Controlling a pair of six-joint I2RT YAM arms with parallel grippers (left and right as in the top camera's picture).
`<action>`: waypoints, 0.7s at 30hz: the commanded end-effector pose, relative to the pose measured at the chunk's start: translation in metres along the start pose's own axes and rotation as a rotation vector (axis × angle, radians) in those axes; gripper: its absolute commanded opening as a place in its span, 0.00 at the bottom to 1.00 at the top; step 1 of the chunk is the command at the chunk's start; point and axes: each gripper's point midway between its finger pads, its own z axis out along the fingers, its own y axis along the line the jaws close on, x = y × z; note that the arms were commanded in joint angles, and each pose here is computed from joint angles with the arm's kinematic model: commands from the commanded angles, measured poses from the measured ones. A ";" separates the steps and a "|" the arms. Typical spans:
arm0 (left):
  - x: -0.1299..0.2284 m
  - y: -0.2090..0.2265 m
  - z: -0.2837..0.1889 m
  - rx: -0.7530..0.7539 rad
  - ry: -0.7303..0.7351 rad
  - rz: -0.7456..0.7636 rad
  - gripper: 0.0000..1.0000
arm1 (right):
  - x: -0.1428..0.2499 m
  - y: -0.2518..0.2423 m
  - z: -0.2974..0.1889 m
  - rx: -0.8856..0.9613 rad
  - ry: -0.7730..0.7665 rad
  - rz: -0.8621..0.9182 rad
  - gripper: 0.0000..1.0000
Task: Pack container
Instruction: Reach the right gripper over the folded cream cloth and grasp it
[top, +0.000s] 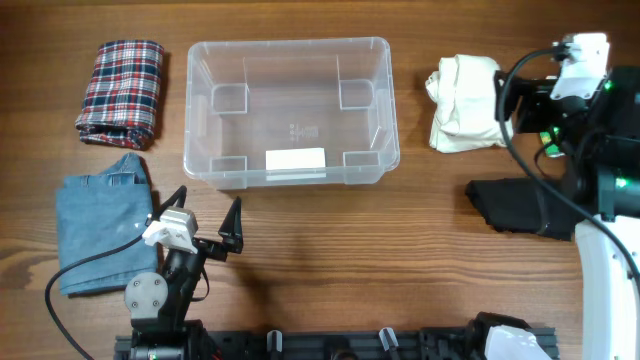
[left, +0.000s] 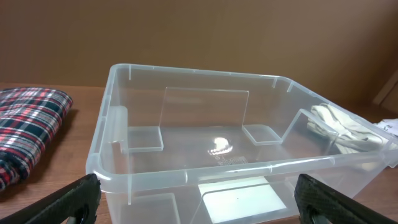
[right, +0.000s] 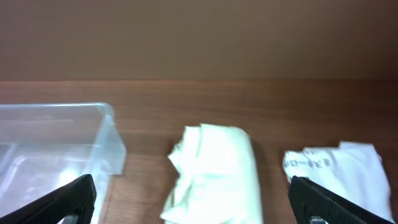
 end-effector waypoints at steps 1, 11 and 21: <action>0.001 0.003 0.000 -0.014 -0.002 0.011 1.00 | -0.006 -0.002 0.001 -0.005 -0.008 0.016 1.00; 0.001 0.003 0.000 -0.014 -0.002 0.011 1.00 | -0.005 -0.001 0.001 -0.013 -0.003 0.068 1.00; 0.001 0.003 0.000 -0.014 -0.002 0.011 1.00 | 0.006 -0.022 -0.007 0.125 0.040 0.073 1.00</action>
